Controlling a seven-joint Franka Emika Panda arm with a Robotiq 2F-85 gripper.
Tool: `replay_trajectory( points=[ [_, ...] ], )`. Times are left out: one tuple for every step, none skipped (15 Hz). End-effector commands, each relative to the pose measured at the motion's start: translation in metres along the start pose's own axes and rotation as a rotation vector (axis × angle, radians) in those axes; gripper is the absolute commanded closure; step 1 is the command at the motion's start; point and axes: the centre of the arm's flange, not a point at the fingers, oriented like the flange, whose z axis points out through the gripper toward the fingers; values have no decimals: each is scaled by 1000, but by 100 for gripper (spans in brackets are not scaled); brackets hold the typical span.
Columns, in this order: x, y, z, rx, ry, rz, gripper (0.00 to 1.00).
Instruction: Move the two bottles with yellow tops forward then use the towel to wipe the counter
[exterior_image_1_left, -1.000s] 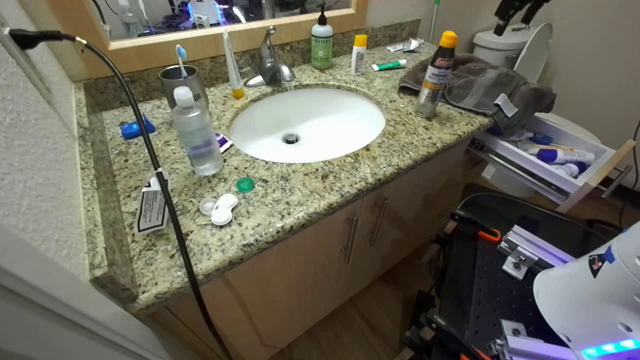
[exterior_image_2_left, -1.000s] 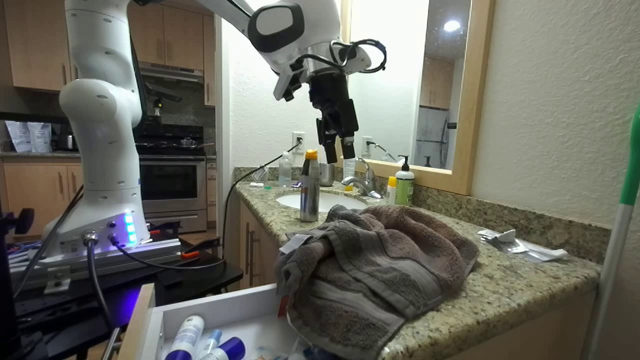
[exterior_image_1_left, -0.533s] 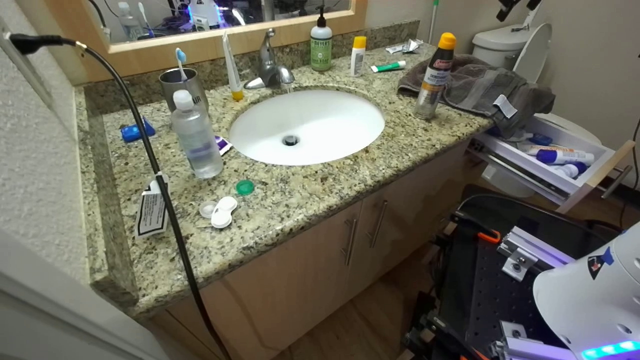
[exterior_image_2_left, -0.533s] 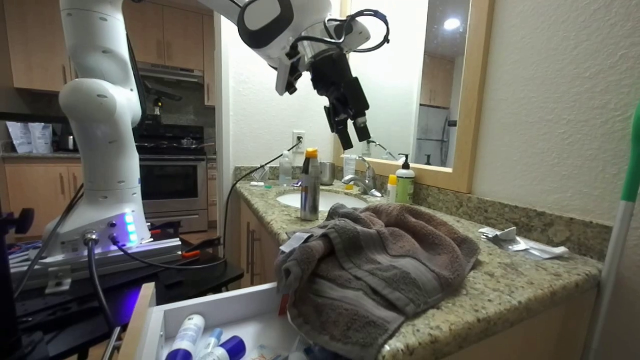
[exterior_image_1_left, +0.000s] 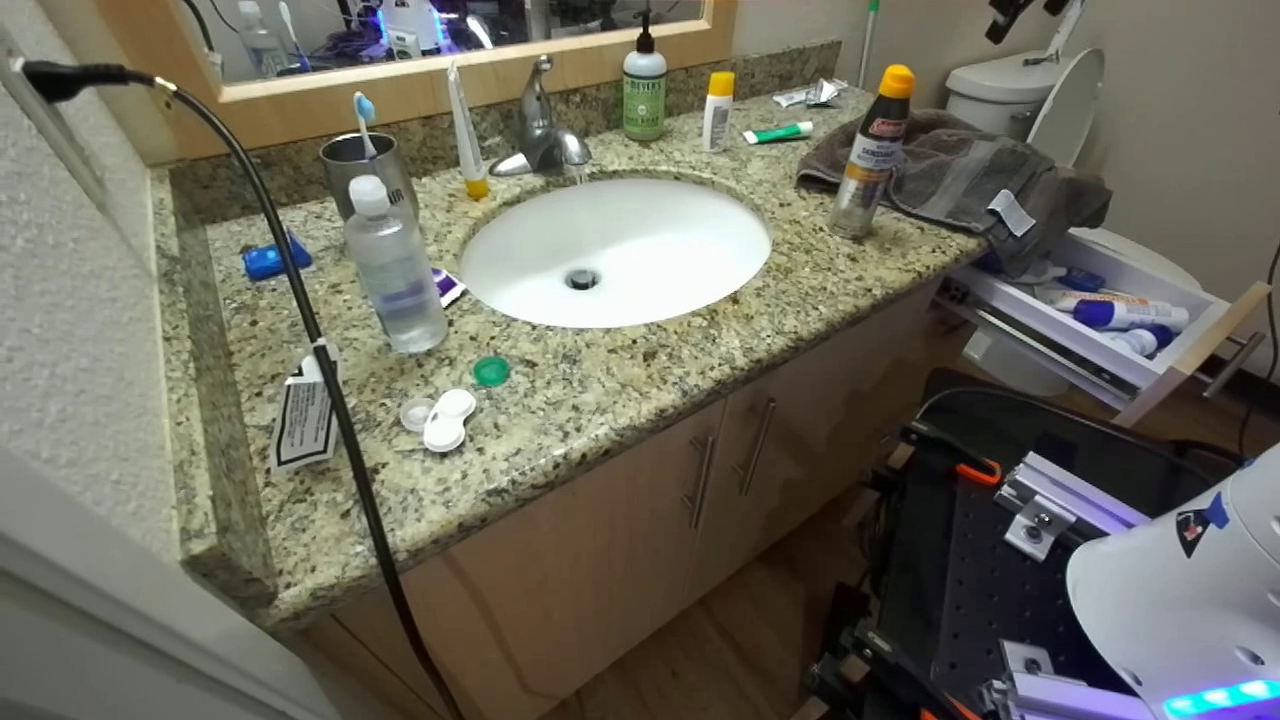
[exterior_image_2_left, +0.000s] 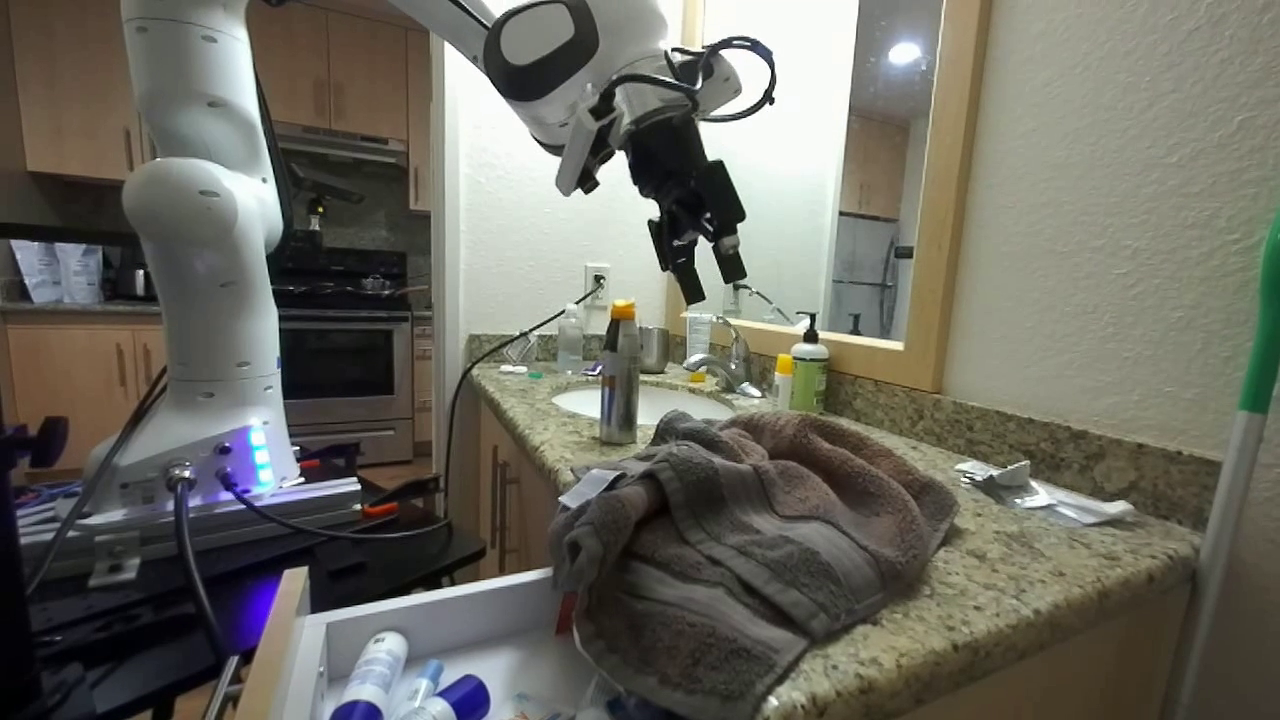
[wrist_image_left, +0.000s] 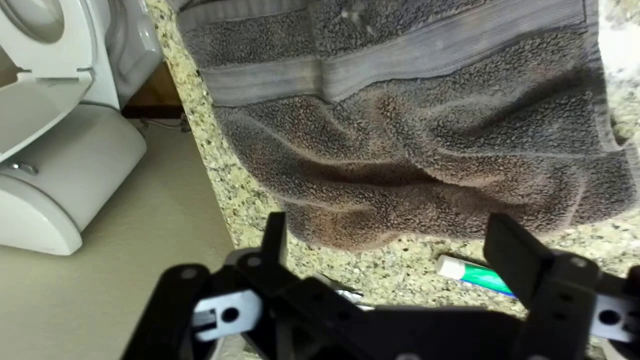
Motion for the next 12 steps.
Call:
replay_trajectory(
  points=[
    [-6,-56,-39,-30,84,-118,0],
    [-1,-70,-49,-40,117,-162,0],
    [0,-83,-55,-33,141,-205,0],
    [1,-96,-63,-18,153,-251,0],
    [1,-107,-73,7,173,-299,0],
    [0,-115,-84,41,193,-340,0],
    [0,-120,-96,72,202,-380,0],
    [-3,-124,-107,117,208,-415,0],
    [-4,-128,-116,153,222,-451,0],
    [-7,-132,-125,195,228,-486,0],
    [-10,-138,-133,230,221,-525,0],
    [-12,-134,-140,257,190,-568,0]
  ],
)
